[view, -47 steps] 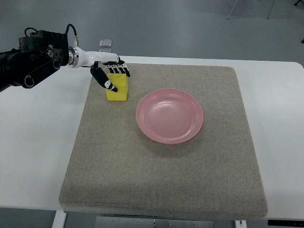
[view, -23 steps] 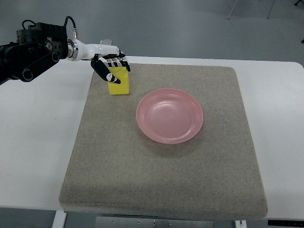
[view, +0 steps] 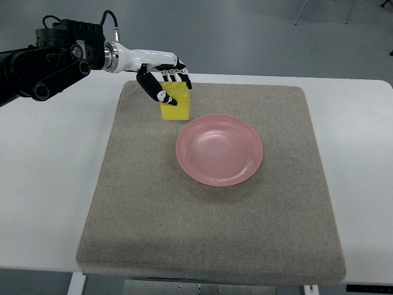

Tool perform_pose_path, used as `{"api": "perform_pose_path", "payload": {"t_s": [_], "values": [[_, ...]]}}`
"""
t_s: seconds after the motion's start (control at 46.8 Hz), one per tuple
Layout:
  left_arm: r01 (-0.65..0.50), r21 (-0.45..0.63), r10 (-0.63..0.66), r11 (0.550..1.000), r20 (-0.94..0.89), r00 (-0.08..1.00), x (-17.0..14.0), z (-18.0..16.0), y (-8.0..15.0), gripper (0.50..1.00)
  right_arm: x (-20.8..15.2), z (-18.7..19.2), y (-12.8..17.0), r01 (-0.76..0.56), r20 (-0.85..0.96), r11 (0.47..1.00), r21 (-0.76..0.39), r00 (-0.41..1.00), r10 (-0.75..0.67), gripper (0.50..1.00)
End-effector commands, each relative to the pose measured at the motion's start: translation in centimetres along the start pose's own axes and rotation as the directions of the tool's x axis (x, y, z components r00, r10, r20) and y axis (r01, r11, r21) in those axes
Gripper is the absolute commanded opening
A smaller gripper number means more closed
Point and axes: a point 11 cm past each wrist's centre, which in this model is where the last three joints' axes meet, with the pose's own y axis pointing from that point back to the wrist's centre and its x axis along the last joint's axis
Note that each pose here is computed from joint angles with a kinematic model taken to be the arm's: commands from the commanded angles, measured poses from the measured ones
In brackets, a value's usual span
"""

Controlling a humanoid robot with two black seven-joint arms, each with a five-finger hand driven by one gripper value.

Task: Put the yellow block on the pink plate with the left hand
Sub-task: 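Carry the yellow cube with the left hand over the pink plate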

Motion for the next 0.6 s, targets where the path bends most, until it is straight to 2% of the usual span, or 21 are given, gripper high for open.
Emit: {"api": "perform_pose_path", "payload": {"t_s": [0.0, 0.256, 0.406, 0.577], "values": [[0.004, -0.047, -0.003, 0.999, 0.014, 1.0, -0.5, 1.6, -0.5, 0.598, 0.0, 0.0, 0.0, 0.0, 0.0, 1.0, 0.0, 1.0, 0.0, 0.924], [0.059, -0.165, -0.043, 0.985, 0.099, 0.994, -2.9, 6.0, -1.9, 0.598, 0.0, 0.0, 0.0, 0.0, -0.001, 1.0, 0.0, 1.0, 0.0, 0.924], [0.114, -0.146, -0.081, 0.983, 0.211, 0.974, -4.2, 6.2, -2.2, 0.6, 0.0, 0.0, 0.0, 0.0, 0.0, 1.0, 0.0, 1.0, 0.0, 0.924], [0.132, -0.142, -0.094, 0.981, 0.243, 0.965, -4.7, 6.5, -2.6, 0.602, 0.0, 0.0, 0.0, 0.0, 0.0, 1.0, 0.0, 1.0, 0.0, 0.924]]}}
